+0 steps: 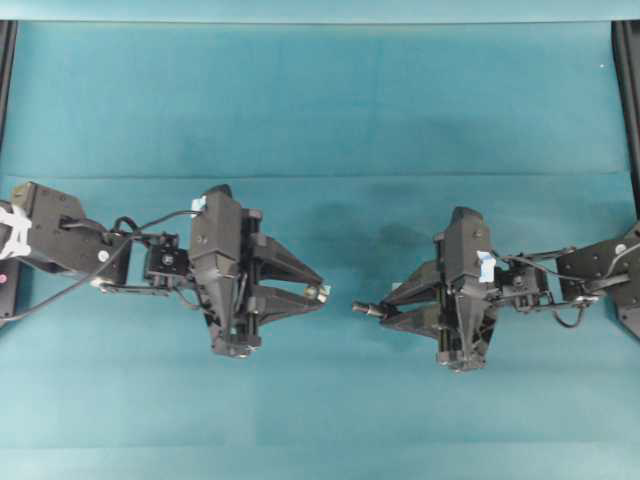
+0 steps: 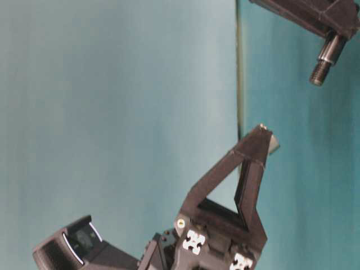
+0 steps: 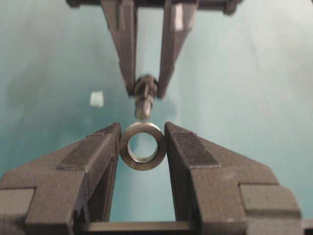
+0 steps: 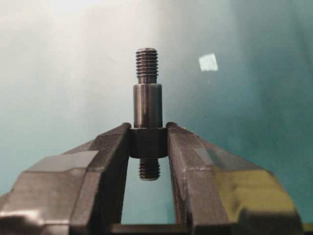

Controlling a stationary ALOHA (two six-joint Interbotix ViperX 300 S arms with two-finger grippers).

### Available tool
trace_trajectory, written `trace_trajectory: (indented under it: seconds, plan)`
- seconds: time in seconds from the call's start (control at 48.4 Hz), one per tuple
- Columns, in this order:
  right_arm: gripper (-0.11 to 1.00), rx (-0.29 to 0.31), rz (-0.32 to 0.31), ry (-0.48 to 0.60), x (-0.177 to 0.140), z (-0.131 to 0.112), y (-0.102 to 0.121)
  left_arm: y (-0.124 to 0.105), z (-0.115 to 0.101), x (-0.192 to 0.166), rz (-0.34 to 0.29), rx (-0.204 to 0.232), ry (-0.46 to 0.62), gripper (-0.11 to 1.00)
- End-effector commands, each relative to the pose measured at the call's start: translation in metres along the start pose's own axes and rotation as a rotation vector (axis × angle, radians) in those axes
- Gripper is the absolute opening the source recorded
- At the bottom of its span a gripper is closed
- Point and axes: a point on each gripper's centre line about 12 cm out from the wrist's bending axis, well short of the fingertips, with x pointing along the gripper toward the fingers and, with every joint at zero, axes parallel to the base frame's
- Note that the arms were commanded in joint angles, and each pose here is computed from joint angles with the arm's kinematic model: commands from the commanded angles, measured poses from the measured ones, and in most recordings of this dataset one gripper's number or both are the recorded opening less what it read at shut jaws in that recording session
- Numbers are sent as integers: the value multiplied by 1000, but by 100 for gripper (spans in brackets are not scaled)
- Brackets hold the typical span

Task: Insert the washer onto the shaft with both hands.
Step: 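Lift both objects and bring washer toward the upright shaft tip, then push the washer with left gripper down over the shaft's threaded end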

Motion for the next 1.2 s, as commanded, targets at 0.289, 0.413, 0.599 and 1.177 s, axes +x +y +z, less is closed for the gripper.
trace_trajectory:
  seconds: [0.289, 0.413, 0.599, 1.177]
  plan:
    - [0, 10, 19, -62, 5, 13, 5, -4, 7, 12, -12, 2, -26, 36]
    - [0, 10, 22, -81, 7, 16, 5, -4, 6, 15, -13, 2, -22, 36]
    - [0, 10, 28, -96, 9, 20, 7, -4, 6, 18, -12, 2, -21, 36]
    - [0, 14, 32, -129, 9, 24, 7, -6, 3, 22, -15, 4, -13, 36]
